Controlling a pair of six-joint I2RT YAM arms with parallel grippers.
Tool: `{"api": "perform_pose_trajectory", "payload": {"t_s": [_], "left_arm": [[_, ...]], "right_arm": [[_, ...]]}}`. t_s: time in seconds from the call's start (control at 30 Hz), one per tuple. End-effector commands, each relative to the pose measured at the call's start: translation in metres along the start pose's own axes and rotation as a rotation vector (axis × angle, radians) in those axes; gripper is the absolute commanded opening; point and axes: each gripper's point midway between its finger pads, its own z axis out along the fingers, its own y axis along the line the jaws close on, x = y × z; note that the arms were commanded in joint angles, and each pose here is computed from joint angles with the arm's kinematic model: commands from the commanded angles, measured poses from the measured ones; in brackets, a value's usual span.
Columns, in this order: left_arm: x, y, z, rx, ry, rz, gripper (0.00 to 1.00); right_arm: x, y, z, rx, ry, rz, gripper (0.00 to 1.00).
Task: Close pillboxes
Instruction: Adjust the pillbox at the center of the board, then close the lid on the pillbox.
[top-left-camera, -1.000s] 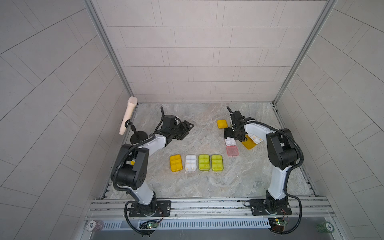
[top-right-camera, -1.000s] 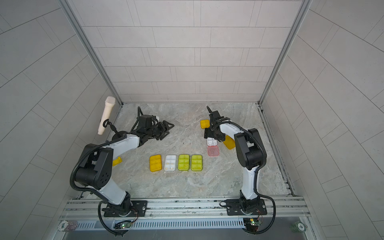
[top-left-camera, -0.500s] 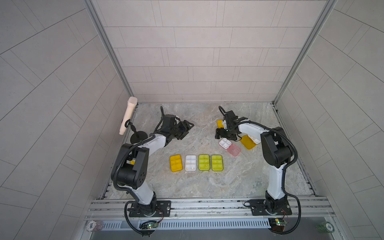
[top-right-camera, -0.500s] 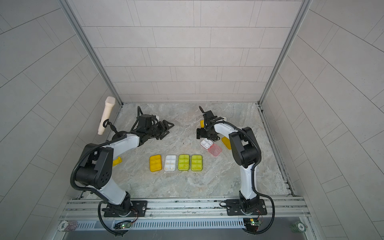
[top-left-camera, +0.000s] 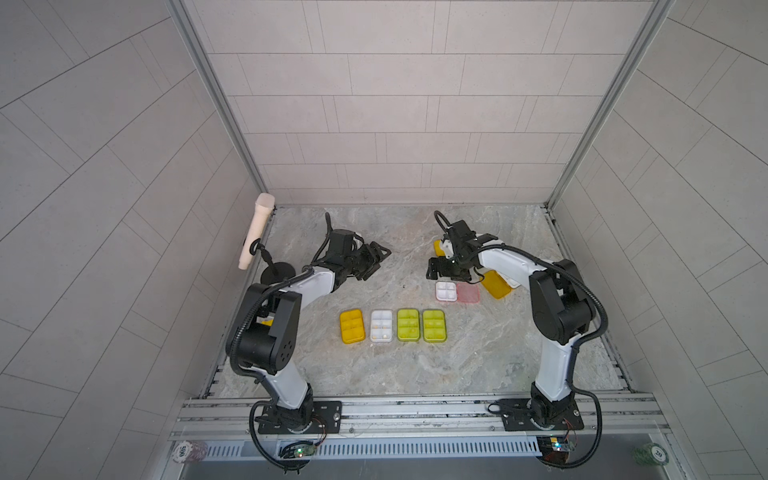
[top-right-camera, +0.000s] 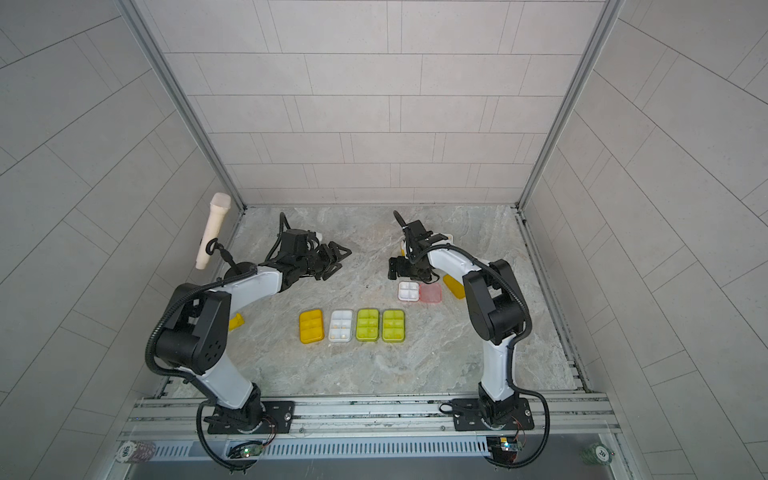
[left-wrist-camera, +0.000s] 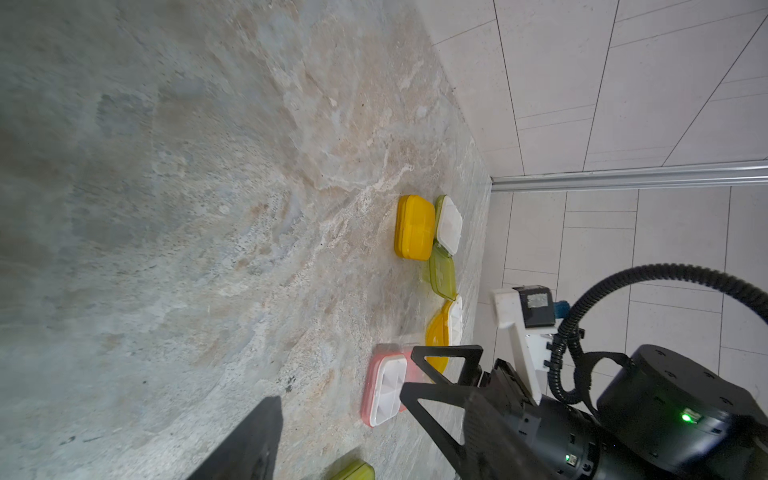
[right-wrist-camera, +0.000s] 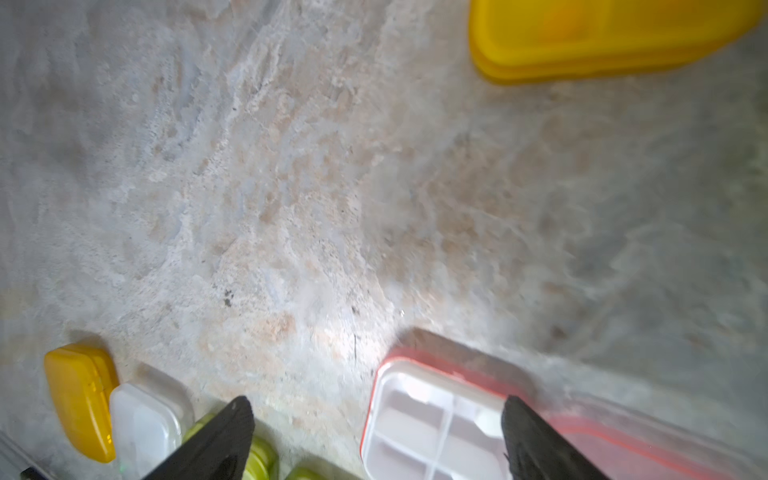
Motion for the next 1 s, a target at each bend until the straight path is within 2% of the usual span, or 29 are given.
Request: {"api": "perform_pose_trajectory", "payload": {"t_s": [0.0, 0.17, 0.37, 0.6, 0.97], "left_arm": [[0.008, -0.016, 0.010, 0.019, 0.046, 0.073, 0.73], [0.031, -0.026, 0.028, -0.036, 0.122, 0.189, 0.73], [0.055, -0.035, 0.062, -0.065, 0.187, 0.229, 0.73], [0.079, -0.035, 0.099, -0.093, 0.246, 0.235, 0.73], [0.125, -0.030, 0.131, -0.105, 0.298, 0.230, 0.74]], "right_arm": [[0.010, -0.024, -0.024, -0.009, -0.035, 0.093, 0.95], [0.033, -0.053, -0.037, -0.011, -0.044, 0.163, 0.97], [0.049, -0.080, -0.038, -0.028, -0.043, 0.248, 0.97], [0.054, -0.083, -0.033, -0.056, -0.036, 0.268, 0.99], [0.051, -0.082, -0.023, -0.090, -0.033, 0.282, 0.99]]}}
